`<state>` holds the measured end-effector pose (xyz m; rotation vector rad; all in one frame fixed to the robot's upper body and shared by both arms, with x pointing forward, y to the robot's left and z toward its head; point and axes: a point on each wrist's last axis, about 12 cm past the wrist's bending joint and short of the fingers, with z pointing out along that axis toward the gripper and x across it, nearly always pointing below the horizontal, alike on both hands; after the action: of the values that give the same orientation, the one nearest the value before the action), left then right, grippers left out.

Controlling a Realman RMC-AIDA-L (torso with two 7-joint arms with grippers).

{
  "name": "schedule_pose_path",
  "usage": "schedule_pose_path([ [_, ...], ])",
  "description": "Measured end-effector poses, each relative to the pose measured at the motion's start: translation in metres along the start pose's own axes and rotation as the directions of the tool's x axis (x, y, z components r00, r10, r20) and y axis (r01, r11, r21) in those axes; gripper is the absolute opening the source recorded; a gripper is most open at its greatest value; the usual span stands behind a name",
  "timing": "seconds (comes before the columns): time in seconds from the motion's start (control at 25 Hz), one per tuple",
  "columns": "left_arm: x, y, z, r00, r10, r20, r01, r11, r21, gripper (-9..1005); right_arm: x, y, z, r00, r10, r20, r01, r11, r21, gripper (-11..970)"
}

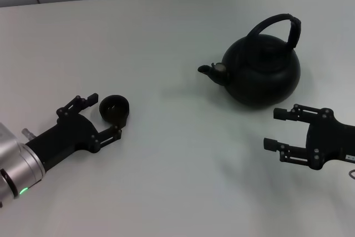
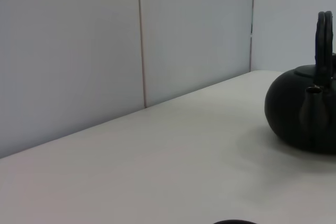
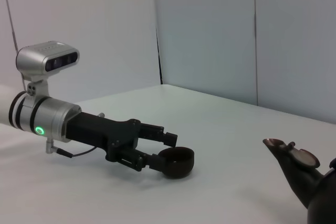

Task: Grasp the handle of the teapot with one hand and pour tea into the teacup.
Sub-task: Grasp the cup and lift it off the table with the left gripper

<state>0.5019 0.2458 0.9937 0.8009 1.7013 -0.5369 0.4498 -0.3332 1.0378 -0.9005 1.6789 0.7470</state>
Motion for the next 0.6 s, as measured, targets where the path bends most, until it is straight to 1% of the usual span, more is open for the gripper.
schedule_pose_path([
  [0.6, -0.006, 0.004, 0.013, 1.000, 0.018, -0.021, -0.018, 1.000, 0.005, 862, -0.004, -0.003, 0.002, 1.000, -0.004, 0.006, 0.004, 1.000, -0.006, 701],
])
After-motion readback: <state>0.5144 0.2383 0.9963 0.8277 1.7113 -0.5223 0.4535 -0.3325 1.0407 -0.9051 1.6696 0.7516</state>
